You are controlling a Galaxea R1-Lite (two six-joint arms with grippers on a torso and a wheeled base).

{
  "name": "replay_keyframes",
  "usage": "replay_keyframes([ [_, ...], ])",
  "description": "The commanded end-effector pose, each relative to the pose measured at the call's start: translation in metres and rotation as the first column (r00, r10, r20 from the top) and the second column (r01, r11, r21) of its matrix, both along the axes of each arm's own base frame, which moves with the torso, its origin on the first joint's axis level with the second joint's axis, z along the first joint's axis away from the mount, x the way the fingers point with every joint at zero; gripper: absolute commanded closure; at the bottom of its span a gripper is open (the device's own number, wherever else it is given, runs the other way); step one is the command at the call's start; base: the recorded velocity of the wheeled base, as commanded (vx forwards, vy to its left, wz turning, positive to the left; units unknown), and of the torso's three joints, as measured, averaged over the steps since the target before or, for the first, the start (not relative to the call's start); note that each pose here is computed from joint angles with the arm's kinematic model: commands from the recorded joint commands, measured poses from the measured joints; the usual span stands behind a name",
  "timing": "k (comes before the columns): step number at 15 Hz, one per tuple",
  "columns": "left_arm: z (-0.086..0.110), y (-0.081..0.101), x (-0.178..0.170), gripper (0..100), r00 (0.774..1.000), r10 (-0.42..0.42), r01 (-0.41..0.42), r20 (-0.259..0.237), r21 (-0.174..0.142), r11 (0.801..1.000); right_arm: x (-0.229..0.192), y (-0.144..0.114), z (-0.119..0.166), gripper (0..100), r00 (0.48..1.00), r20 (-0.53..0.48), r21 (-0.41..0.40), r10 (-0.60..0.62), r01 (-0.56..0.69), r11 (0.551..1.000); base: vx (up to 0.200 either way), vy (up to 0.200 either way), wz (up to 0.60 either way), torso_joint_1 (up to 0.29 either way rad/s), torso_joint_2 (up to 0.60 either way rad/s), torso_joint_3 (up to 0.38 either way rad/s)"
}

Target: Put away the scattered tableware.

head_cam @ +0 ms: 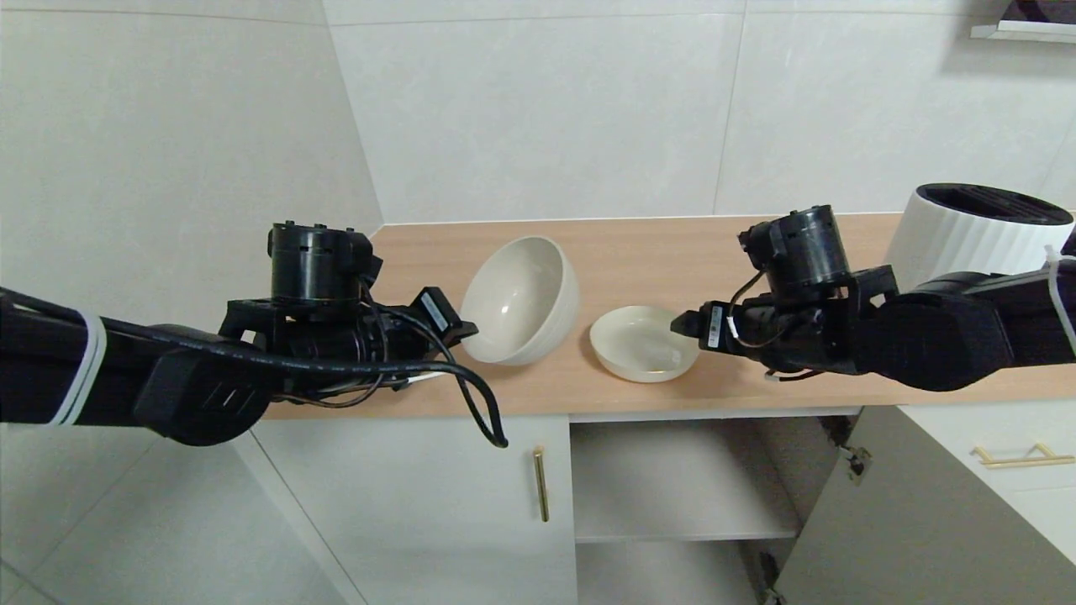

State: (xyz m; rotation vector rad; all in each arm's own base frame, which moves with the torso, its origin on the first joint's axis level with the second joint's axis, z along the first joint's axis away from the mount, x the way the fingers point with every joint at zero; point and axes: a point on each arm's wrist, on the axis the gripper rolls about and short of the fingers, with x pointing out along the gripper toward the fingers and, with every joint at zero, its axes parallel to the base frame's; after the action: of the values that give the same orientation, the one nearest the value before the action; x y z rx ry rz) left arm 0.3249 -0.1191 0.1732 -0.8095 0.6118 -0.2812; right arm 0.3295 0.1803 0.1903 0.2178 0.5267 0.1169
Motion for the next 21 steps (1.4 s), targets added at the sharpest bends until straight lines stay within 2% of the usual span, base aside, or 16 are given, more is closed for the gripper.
replay_keyframes([
  [1, 0.005, 0.001, -0.003, 100, 1.000, 0.002, -0.002, 0.013, -0.005, 1.000, 0.015, 0.011, -0.010, 0, 1.000, -0.020, -0.038, -0.022, 0.021, 0.999, 0.000, 0.000, 0.00, 0.000, 0.00, 0.000],
  [4, 0.004, 0.001, -0.002, 100, 1.000, 0.002, -0.002, 0.010, -0.004, 1.000, 0.020, 0.012, -0.020, 0, 0.999, -0.021, -0.094, -0.047, 0.045, 0.995, 0.000, 0.000, 0.00, 0.000, 0.00, 0.000],
  [12, 0.004, 0.003, -0.003, 100, 1.000, 0.005, -0.005, 0.009, -0.004, 1.000, 0.023, 0.014, -0.029, 0, 0.998, -0.037, -0.106, -0.050, 0.046, 0.993, 0.000, 0.000, 0.00, 0.000, 0.00, 0.000],
  [13, 0.004, 0.004, -0.002, 100, 1.000, 0.007, -0.007, 0.011, -0.003, 1.000, 0.023, 0.014, -0.028, 100, 0.998, -0.036, -0.106, -0.050, 0.046, 0.993, 0.000, 0.000, 0.00, 0.000, 0.00, 0.000],
  [18, 0.004, 0.004, -0.002, 100, 1.000, 0.009, -0.009, 0.011, -0.003, 1.000, 0.022, 0.012, -0.024, 100, 0.998, -0.027, -0.096, -0.054, 0.051, 0.994, 0.000, 0.000, 0.00, 0.000, 0.00, 0.000],
  [21, 0.006, 0.006, -0.003, 100, 1.000, 0.013, -0.013, 0.016, -0.003, 1.000, 0.010, 0.004, -0.007, 100, 0.999, -0.004, -0.076, -0.054, 0.054, 0.996, 0.000, 0.000, 0.00, 0.000, 0.00, 0.000],
])
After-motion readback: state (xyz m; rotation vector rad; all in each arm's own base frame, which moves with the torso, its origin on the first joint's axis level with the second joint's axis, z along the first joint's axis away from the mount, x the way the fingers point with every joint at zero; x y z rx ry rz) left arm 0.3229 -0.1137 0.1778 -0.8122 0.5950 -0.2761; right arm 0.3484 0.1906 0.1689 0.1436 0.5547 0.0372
